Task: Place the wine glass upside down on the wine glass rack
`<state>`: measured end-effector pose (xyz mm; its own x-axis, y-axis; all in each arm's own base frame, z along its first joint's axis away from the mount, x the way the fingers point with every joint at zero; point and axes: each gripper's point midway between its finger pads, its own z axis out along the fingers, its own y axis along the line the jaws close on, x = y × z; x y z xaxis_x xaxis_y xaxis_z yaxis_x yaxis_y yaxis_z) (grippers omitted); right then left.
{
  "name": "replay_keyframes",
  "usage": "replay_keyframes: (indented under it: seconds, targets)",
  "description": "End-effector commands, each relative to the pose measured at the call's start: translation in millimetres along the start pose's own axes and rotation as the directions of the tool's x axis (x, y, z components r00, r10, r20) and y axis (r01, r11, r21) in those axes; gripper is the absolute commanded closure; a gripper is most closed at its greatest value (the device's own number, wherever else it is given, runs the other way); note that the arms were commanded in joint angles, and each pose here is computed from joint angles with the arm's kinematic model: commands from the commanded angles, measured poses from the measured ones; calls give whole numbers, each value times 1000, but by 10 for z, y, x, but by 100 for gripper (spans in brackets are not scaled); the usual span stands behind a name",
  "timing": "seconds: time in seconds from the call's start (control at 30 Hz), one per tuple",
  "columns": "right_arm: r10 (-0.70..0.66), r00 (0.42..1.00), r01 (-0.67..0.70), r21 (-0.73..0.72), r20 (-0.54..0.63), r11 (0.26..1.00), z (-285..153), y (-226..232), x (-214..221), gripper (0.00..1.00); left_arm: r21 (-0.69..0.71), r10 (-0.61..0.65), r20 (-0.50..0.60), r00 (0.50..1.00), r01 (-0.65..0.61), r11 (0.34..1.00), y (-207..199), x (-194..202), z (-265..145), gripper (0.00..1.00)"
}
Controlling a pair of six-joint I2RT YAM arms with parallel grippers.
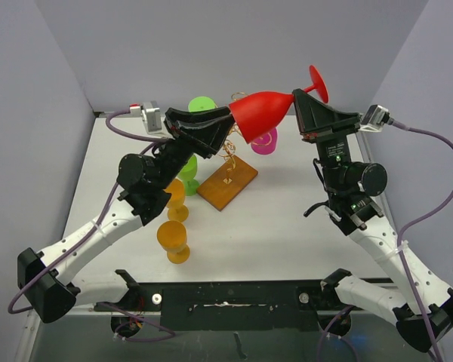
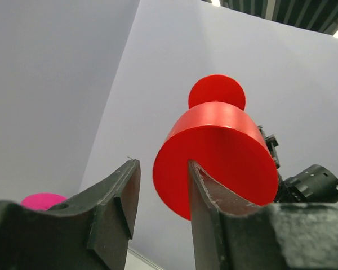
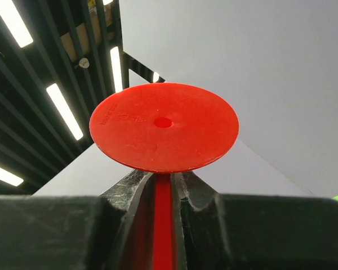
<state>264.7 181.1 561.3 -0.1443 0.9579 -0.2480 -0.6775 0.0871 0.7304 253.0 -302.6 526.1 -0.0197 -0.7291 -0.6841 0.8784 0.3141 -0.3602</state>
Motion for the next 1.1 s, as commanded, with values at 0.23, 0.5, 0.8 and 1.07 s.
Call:
replay_keyframes:
  seconds: [0.23,0.5,0.8,1.07]
  targets:
    - [-252,962,255,-18,105,967,-203,267,-379,100,-158,88,5,996,-86,984,182,-182,-203,51]
    - [-423,906,423,112,-28,899,-554,-324,-202,100,-350,298,-74,952,-305,886,529,-408,-408,45]
    - [-554,783,601,115,-284,791,-953,-871,143,100,-299,243,-170,955,-285,911,430,-296,-308,45]
    - [-670,599,751,16,-439,660,-1200,-1071,265,100,-237,123,-302,946,-199,951,296,-41,-159,45]
